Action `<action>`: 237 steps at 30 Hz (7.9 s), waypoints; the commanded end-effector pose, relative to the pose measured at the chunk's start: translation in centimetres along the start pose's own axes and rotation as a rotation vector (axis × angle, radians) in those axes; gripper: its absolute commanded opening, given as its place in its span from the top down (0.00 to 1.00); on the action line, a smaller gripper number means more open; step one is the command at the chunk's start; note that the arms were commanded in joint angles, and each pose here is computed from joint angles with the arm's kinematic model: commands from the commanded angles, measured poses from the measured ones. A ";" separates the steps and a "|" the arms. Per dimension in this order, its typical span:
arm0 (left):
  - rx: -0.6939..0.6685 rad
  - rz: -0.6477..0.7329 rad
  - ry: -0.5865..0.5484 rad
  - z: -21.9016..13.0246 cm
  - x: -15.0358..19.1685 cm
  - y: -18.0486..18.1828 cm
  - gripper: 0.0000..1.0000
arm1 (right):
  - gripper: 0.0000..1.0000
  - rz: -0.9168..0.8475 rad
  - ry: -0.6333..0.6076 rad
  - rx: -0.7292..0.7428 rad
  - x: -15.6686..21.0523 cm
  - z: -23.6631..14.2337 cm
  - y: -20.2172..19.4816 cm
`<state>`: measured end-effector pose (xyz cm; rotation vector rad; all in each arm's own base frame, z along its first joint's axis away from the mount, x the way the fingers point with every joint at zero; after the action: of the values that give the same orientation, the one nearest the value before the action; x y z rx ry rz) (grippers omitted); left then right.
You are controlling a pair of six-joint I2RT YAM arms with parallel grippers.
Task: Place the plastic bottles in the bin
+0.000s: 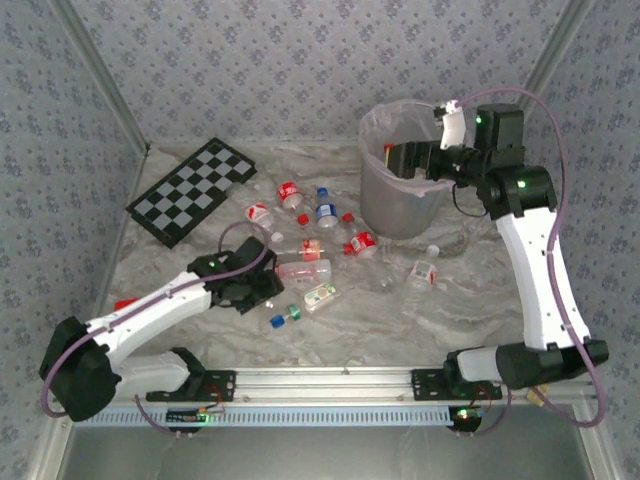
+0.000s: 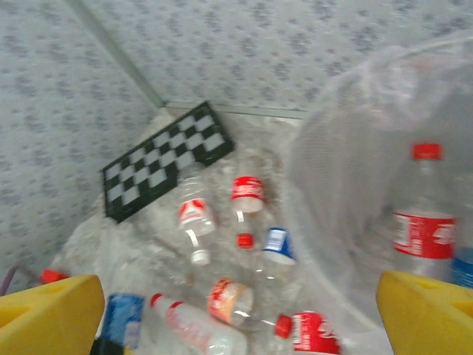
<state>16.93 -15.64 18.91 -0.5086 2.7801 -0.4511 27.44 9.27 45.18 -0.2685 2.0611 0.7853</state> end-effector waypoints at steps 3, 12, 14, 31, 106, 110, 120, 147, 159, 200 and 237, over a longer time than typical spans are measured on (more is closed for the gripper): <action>0.130 0.194 -0.147 -3.6 -2.9 -2.8 0.46 | 0.04 0.051 0.076 -0.105 2.6 1.0 1.3; 0.674 0.449 -0.321 -7.6 -5.5 -9.7 0.76 | 0.14 0.052 0.229 -0.191 6.7 5.4 4.9; 0.763 0.520 -0.285 -7.9 -5.2 -10.8 0.76 | 0.21 0.072 0.239 -0.223 7.1 6.3 5.3; 0.955 0.666 -0.231 -8.2 -4.0 -14.6 0.74 | 0.16 0.151 0.307 -0.306 8.3 12.3 5.5; 0.322 0.403 -0.255 -5.1 -1.5 -0.9 0.10 | 0.64 -0.008 0.416 0.728 3.1 18.0 -20.6; 0.314 0.405 -0.246 -4.9 -1.6 -1.0 0.09 | 0.41 -0.021 0.405 0.735 2.4 17.7 -19.8; 0.336 0.416 -0.252 -4.9 -1.9 -1.4 0.08 | 0.08 -0.065 0.248 0.671 -2.9 11.4 -14.1; 0.366 0.514 -0.188 -0.5 -5.7 -5.1 0.02 | 0.29 0.602 0.270 0.600 19.8 -1.0 -10.1; 0.349 0.484 -0.182 -0.2 -4.9 -3.7 0.00 | 0.00 0.699 0.455 0.570 24.6 5.6 -15.3; 0.437 0.481 -0.154 0.7 -7.3 -6.5 0.00 | 0.51 0.303 0.351 0.294 17.7 -2.5 -6.1; 0.422 0.425 -0.181 -3.8 -4.2 -2.2 0.00 | 0.72 -0.058 0.028 0.647 -8.0 9.2 -16.3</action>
<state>20.45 -15.41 23.60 0.1526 2.4320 -0.8209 45.79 1.94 41.73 0.0288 2.1545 0.1189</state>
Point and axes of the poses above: each hand's point on the last joint's axis, 136 mm out from that joint toward the fingers, its own z axis out along the fingers, its own y axis along the line the jaws close on, x = y × z, the point moved 9 cm from there along -z, back along the fingers, and after that the axes turned 4 degrees about z, right-handed, at the moved point
